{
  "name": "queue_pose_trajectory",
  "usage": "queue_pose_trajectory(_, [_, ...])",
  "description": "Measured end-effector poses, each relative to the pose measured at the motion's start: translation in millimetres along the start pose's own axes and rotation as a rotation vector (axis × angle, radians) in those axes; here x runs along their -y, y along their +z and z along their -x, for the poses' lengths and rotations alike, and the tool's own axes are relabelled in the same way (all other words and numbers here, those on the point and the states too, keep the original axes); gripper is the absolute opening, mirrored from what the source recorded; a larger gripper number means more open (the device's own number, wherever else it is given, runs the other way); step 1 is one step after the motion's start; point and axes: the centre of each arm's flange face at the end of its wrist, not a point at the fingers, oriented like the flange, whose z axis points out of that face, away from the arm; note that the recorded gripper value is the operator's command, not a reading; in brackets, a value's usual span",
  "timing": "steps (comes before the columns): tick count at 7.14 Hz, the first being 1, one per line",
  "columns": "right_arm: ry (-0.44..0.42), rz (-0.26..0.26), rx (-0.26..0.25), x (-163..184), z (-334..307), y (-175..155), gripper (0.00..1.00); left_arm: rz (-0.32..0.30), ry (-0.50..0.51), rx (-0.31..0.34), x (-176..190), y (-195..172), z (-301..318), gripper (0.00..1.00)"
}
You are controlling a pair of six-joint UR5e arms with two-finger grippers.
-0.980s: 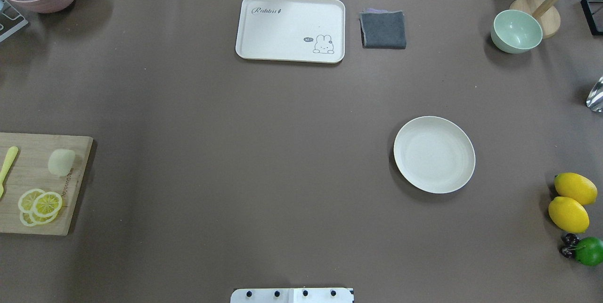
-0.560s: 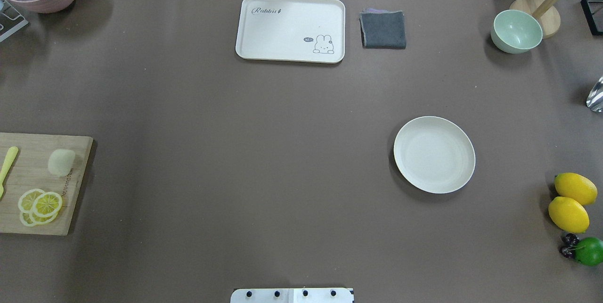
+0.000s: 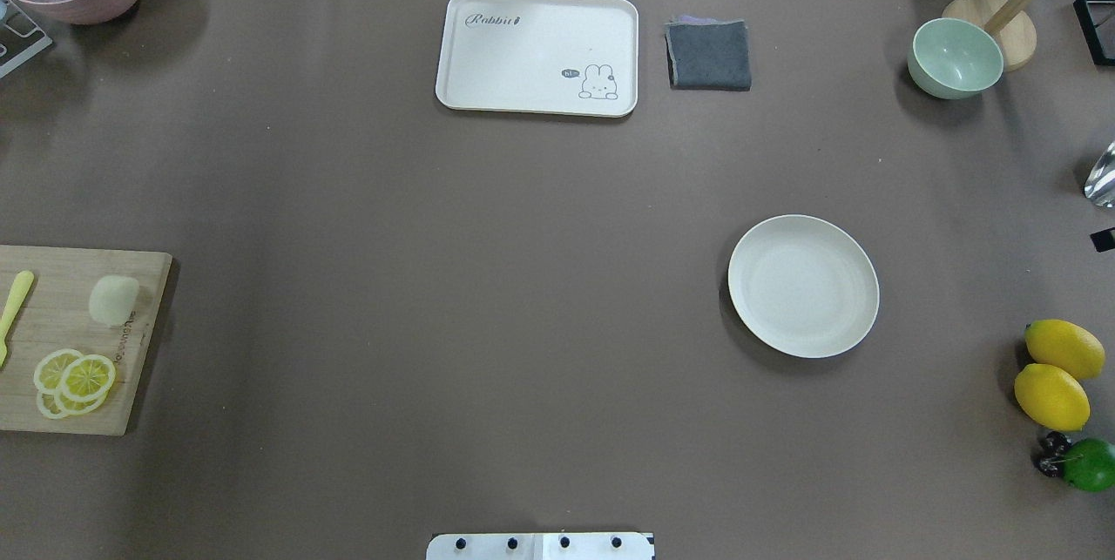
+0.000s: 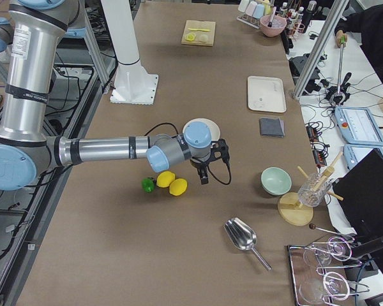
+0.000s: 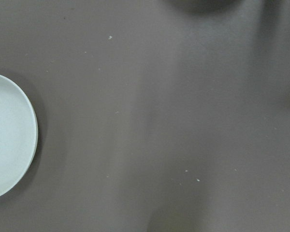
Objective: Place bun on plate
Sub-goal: 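Reach the right gripper to the edge of the white plate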
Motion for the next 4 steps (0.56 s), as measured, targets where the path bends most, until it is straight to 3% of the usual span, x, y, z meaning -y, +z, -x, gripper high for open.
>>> queue_pose_trajectory(2, [0.042,-0.006,0.003,35,81,48,0.75,0.006,0.002,-0.001,0,3,-2,0.98])
queue_pose_trajectory(3, [0.067,-0.003,-0.006,42,117,74,0.64,0.012,0.006,-0.001,0,5,-3,0.98])
queue_pose_trajectory(4, [0.086,0.008,-0.013,43,142,96,0.6,0.017,0.011,-0.001,0,8,-4,0.98])
